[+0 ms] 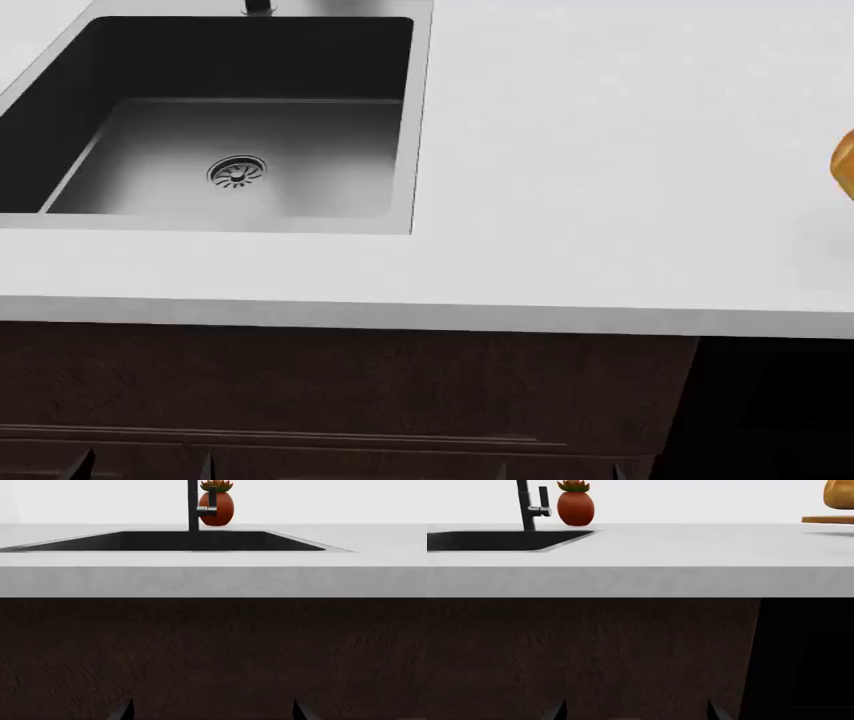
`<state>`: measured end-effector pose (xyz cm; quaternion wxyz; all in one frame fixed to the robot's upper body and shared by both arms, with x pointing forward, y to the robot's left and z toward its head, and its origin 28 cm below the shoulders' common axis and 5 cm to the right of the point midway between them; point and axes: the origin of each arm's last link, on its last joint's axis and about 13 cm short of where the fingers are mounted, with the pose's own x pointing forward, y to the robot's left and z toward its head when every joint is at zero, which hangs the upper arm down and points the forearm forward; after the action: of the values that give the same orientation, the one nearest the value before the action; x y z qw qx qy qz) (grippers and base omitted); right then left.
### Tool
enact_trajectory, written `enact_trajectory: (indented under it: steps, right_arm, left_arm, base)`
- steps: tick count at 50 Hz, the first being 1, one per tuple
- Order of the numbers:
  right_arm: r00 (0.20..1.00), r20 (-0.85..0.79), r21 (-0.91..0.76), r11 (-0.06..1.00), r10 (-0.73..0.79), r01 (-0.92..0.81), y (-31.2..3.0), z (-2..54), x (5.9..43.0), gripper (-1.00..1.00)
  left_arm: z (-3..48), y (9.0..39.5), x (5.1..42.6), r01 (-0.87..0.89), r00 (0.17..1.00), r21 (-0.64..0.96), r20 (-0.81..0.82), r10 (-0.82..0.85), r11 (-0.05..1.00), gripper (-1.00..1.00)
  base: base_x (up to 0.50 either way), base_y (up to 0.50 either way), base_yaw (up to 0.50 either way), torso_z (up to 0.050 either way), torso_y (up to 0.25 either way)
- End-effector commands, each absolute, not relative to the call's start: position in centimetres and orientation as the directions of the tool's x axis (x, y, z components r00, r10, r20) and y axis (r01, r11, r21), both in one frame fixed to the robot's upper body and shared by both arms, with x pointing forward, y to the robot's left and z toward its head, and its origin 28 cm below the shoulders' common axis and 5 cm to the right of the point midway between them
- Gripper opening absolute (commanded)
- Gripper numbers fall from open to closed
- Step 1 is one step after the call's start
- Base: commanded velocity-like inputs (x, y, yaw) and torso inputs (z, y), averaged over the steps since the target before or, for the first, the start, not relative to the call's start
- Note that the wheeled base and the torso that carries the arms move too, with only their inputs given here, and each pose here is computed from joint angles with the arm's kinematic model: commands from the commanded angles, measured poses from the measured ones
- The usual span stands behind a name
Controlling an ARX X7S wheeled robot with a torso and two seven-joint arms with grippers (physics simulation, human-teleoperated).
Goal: Place the bread and cheese on the cutting board.
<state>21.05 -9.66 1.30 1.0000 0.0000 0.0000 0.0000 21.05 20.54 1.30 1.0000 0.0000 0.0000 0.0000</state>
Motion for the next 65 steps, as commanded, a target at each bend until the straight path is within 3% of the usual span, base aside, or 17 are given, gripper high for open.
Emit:
enact_trajectory:
  steps: [1, 16, 20, 31, 37, 49, 65]
  right_arm:
    - [1.0, 0.0, 0.0, 1.0, 0.0, 0.0, -9.6, 1.3, 21.1, 1.0]
    - [1.0, 0.016, 0.018, 1.0, -0.023, 0.022, -9.8, 1.4, 20.9, 1.0]
    - [0.999, 0.025, 0.023, 0.999, -0.036, 0.036, -10.2, 1.9, 21.0, 1.0]
    - [0.985, 0.17, 0.026, 1.0, 0.01, -0.015, -10.9, 11.1, 22.5, 1.0]
    - [0.967, 0.249, -0.051, 0.998, 0.055, -0.044, -10.8, 16.1, 23.2, 1.0]
    - [0.958, 0.278, -0.041, 0.997, 0.077, -0.069, -11.2, 16.0, 22.8, 1.0]
    - [0.954, 0.289, -0.012, 0.996, 0.086, -0.086, -11.2, 16.3, 22.6, 1.0]
  left_arm:
    - [1.3, 20.5, 21.1, 0.0, 1.0, 0.0, 0.0, 0.0, 1.0, 1.0]
    - [1.6, 20.4, 21.2, -0.013, 1.0, 0.01, -0.01, 0.013, 1.0, 1.0]
    - [1.9, 20.8, 21.4, -0.077, 0.995, 0.003, 0.07, 0.077, 0.997, 1.0]
    - [12.2, 20.9, 21.8, 0.02, 0.971, -0.016, 0.24, -0.015, 1.0, 1.0]
    - [16.2, 21.3, 22.7, 0.019, 0.954, -0.037, 0.3, -0.007, 0.999, 1.0]
    - [16.1, 21.7, 22.4, 0.013, 0.948, 0.014, 0.317, -0.016, 1.0, 1.0]
    - [16.7, 21.7, 21.9, 0.002, 0.93, 0.041, 0.367, -0.017, 0.999, 1.0]
  base:
    - [0.0, 0.0, 0.0, 0.0, 0.0]
    - [0.0, 0.0, 0.0, 0.0, 0.0]
    - [0.0, 0.0, 0.0, 0.0, 0.0]
    - [0.0, 0.0, 0.0, 0.042, 0.0]
    - [0.0, 0.0, 0.0, 0.05, 0.0]
    - [0.0, -0.18, 0.0, 0.05, 0.0]
    - [0.0, -0.5, 0.0, 0.0, 0.0]
